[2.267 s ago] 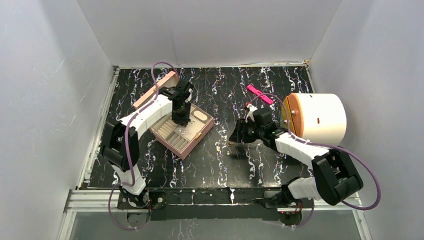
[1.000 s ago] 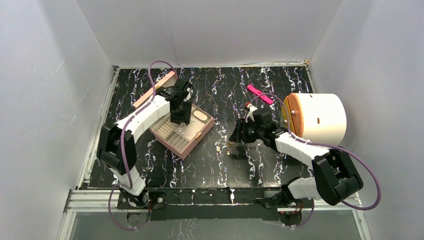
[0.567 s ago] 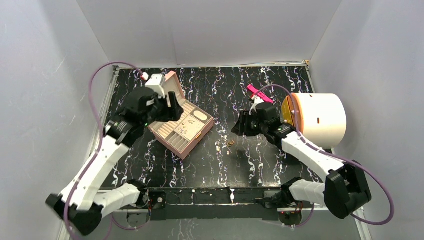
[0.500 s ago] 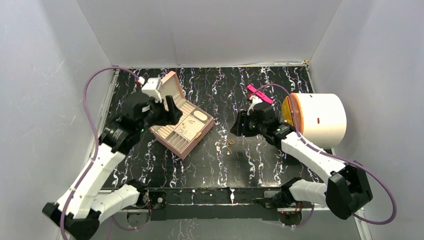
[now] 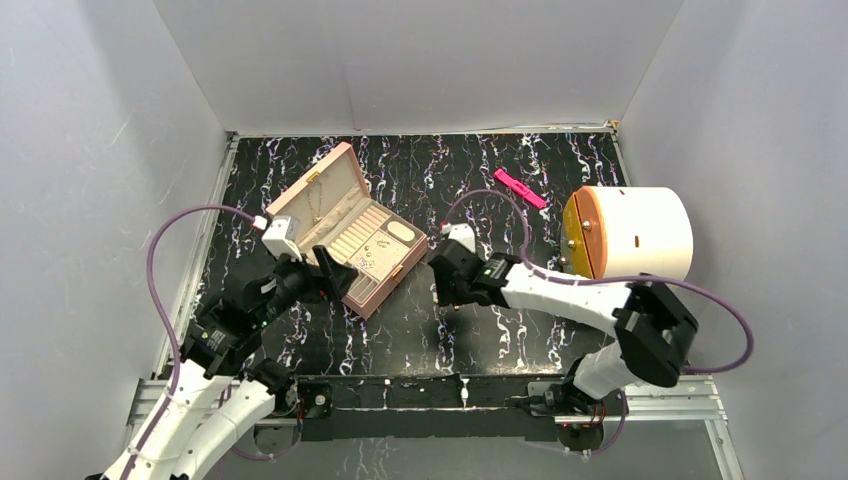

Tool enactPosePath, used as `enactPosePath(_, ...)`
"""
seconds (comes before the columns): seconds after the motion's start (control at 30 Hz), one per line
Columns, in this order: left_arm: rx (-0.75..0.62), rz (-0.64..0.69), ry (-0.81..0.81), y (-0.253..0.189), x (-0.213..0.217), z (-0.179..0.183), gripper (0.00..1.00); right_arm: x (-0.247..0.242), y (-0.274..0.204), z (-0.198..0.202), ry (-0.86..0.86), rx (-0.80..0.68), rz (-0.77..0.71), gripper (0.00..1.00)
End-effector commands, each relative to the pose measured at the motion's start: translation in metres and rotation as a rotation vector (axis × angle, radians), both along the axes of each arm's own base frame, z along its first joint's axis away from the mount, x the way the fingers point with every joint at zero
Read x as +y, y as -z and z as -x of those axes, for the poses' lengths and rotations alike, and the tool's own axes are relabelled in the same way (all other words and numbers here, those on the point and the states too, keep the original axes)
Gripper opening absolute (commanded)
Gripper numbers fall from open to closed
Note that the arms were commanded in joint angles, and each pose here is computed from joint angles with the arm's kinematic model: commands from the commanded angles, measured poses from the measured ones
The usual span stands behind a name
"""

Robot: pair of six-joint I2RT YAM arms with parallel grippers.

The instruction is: Organize the mixed jewelry

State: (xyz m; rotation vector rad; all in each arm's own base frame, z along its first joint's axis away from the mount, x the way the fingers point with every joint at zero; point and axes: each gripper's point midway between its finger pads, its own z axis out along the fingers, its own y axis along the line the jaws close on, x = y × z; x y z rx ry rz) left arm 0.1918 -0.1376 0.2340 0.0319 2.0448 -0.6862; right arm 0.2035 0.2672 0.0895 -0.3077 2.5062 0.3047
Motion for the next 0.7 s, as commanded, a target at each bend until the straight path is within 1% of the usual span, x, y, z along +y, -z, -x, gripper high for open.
enactPosePath(0.0, 0.057, 0.056, 0.022, 0.021, -0.008, 0.008, 0.79, -0.016, 0.016, 0.008, 0.124, 0.018, 0.123, 0.56)
enactPosePath(0.07, 0.088, 0.072, 0.027, 0.033, -0.011, 0.011, 0.78, -0.020, 0.025, 0.010, 0.145, 0.034, 0.145, 0.52)
enactPosePath(0.17, 0.117, 0.092, 0.022, 0.046, -0.013, 0.013, 0.78, -0.022, 0.034, 0.009, 0.164, 0.042, 0.173, 0.39)
enactPosePath(0.27, 0.125, 0.107, 0.019, 0.051, -0.014, 0.012, 0.77, -0.018, 0.037, 0.007, 0.165, 0.051, 0.188, 0.32)
enactPosePath(0.43, 0.135, 0.097, 0.015, 0.055, -0.016, 0.009, 0.77, -0.011, 0.045, 0.008, 0.138, 0.069, 0.176, 0.30)
enactPosePath(0.67, 0.158, 0.084, 0.015, 0.061, -0.017, 0.007, 0.76, -0.004, 0.045, 0.003, 0.105, 0.049, 0.171, 0.28)
